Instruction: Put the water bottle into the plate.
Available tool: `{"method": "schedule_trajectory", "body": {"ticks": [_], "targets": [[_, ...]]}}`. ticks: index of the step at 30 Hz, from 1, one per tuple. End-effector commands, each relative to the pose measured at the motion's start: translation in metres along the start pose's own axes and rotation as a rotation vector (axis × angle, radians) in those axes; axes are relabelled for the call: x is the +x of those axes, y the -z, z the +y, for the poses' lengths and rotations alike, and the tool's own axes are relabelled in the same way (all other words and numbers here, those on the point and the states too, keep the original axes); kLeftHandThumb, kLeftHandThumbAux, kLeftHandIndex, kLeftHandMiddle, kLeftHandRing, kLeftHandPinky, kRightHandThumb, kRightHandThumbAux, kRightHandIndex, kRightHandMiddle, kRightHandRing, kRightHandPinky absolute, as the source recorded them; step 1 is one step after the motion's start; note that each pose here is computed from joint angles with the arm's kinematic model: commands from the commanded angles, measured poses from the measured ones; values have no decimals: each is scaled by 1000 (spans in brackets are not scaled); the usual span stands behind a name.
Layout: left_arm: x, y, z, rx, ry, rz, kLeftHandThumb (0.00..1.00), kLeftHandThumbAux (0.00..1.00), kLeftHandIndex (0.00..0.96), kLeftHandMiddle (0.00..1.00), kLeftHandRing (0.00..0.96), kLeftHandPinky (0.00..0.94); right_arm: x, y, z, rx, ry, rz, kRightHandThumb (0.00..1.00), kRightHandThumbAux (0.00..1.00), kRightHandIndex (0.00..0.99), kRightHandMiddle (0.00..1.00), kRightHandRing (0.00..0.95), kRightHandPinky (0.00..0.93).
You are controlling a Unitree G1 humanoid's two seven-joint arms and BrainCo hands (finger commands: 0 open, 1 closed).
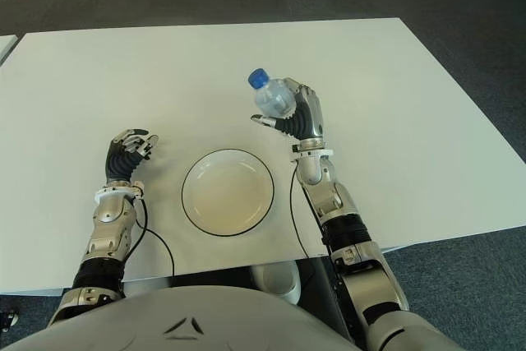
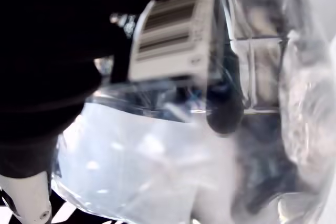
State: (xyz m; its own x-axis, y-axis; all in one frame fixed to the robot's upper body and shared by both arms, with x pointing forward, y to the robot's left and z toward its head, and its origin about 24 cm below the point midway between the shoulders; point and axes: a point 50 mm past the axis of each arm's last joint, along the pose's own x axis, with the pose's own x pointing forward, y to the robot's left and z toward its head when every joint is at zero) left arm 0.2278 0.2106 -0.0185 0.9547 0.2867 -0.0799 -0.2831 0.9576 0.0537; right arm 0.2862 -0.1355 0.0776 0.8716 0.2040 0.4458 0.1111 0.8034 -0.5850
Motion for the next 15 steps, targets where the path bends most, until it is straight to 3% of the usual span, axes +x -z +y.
{"method": "schedule_trajectory", "body": {"ticks": [1,15], "targets": [[-3,3,-1,-17,3,19,710,712,437,691,673,659,-7,-4,7,42,-101,-52,718,712,441,861,860,865],[-4,3,-1,-16,7,21,710,711,437,693,679,663,-18,-24,22,8,-515,-266,724,709,442,864,874,873]]}}
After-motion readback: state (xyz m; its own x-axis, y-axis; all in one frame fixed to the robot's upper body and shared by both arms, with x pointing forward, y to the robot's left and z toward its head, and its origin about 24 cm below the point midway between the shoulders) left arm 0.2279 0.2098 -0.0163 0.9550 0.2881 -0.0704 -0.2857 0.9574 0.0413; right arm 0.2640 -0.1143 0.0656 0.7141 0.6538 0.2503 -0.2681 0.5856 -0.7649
